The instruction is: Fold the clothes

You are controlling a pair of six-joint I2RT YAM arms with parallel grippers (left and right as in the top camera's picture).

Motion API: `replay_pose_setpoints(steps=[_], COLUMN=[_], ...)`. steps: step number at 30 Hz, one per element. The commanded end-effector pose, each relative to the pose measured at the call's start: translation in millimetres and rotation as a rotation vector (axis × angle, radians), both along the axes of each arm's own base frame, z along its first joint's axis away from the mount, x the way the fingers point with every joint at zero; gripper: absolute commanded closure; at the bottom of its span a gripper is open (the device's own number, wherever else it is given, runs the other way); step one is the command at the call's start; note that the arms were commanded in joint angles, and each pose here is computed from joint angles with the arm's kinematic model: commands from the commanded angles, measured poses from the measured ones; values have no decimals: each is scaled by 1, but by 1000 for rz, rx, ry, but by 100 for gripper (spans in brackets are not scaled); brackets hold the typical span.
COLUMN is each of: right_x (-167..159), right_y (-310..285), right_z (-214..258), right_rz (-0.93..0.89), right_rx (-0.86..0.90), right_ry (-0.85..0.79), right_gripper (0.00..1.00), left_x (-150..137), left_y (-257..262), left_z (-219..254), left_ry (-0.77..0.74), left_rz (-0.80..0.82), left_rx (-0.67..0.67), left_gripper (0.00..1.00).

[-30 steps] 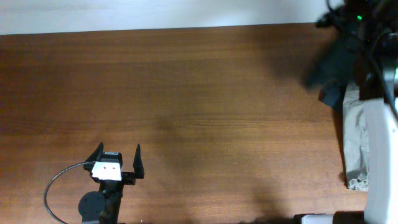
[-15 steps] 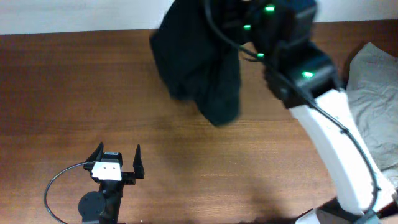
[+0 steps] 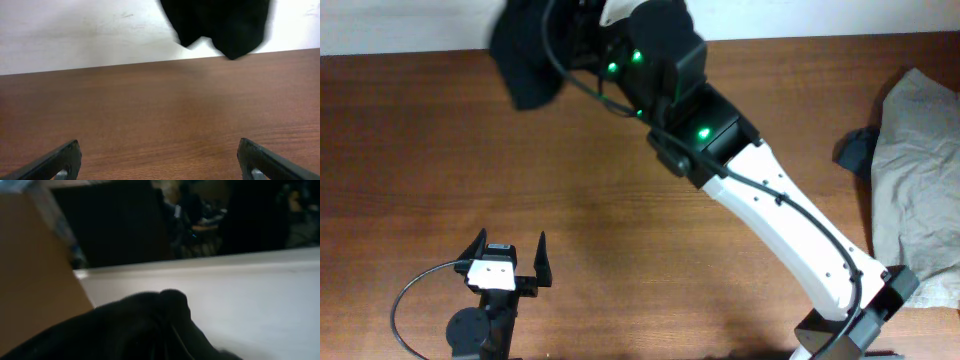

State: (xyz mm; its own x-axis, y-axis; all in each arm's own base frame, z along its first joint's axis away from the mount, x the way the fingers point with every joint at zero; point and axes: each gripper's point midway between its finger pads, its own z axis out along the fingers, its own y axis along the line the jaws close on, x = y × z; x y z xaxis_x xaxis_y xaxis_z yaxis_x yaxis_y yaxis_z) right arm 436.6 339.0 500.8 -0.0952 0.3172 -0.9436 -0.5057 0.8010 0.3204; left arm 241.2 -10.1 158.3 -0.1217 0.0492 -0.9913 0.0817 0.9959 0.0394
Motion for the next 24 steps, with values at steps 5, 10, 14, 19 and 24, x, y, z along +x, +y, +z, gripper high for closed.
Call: replay_pose_setpoints(steps=[5, 10, 14, 19, 24], right_x=[24, 30, 24, 46, 60], right_y=[-118, -267, -309, -247, -146], right_z=[11, -82, -120, -174, -256], right_rz=[-345, -773, -849, -437, 153], right_rx=[15, 82, -28, -403, -539], right_ry=[130, 539, 677, 739, 753], right_gripper=[24, 2, 1, 1, 1], left_x=[0, 0, 0, 0, 0], left_y=[3, 3, 3, 3, 3], left_z=[-2, -2, -2, -2, -2], left_ry=[1, 1, 1, 1, 1], left_rz=[15, 15, 15, 15, 15], left_rx=[-12, -12, -12, -12, -13], left_gripper=[1, 1, 1, 1, 1])
